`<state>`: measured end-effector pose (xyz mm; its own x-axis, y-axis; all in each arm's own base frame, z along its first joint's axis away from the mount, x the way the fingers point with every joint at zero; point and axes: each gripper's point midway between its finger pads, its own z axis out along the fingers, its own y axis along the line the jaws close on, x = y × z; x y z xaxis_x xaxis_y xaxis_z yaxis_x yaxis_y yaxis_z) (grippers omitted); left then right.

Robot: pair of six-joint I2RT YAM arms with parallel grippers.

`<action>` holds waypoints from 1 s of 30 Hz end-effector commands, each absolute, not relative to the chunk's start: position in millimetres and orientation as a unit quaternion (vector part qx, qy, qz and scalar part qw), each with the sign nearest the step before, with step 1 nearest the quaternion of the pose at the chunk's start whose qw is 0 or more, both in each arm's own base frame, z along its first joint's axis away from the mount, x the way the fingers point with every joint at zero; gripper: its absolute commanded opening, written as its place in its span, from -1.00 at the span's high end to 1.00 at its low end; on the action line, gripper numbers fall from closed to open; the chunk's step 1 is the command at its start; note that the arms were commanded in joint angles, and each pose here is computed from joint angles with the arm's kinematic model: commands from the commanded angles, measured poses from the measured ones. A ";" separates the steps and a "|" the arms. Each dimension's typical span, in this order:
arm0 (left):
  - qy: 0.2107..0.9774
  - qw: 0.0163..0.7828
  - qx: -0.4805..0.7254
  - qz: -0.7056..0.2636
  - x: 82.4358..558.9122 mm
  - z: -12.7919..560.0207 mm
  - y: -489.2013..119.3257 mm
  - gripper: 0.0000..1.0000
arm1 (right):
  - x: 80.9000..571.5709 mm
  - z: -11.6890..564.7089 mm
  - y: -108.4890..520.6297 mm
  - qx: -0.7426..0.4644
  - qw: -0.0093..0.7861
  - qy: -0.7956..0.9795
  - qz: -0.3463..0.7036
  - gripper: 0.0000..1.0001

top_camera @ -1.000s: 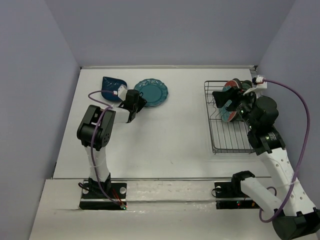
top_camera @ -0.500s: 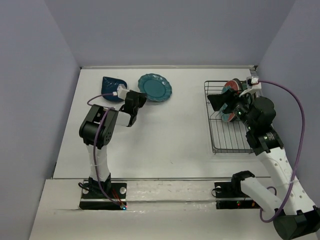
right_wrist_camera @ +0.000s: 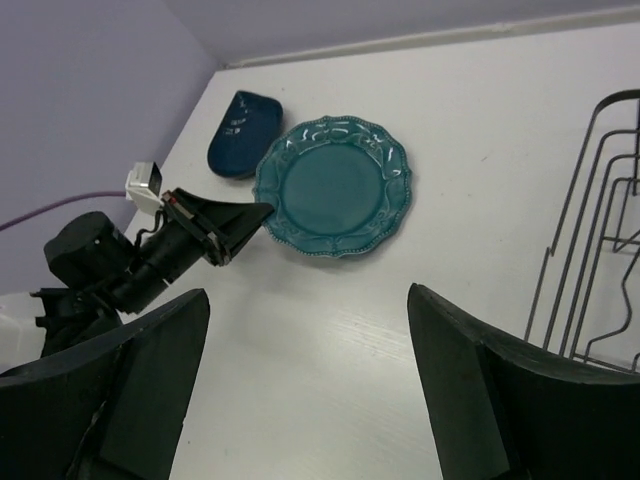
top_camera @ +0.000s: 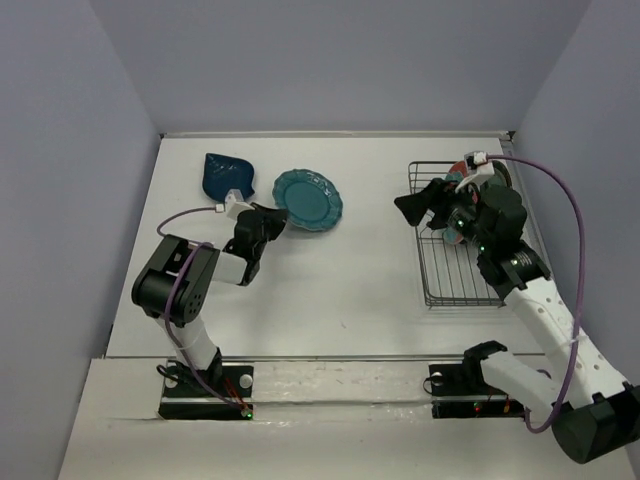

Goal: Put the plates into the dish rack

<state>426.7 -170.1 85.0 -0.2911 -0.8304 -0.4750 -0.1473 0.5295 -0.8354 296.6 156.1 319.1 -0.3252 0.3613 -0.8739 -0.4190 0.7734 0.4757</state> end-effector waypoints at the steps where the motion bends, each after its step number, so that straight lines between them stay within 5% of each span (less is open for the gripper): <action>1: 0.627 0.563 -0.287 -0.454 417.4 188.8 -180.6 0.89 | 304.8 302.7 181.7 -0.035 0.554 0.754 0.351 -0.74; 20: 0.565 0.563 -0.199 -0.569 323.9 291.2 -182.1 0.89 | 351.1 230.7 227.6 -0.018 0.486 0.798 0.355 -0.93; 30: 0.541 0.556 -0.126 -0.618 281.6 336.7 -190.5 0.89 | 330.9 229.1 273.2 -0.087 0.418 0.769 0.476 -0.96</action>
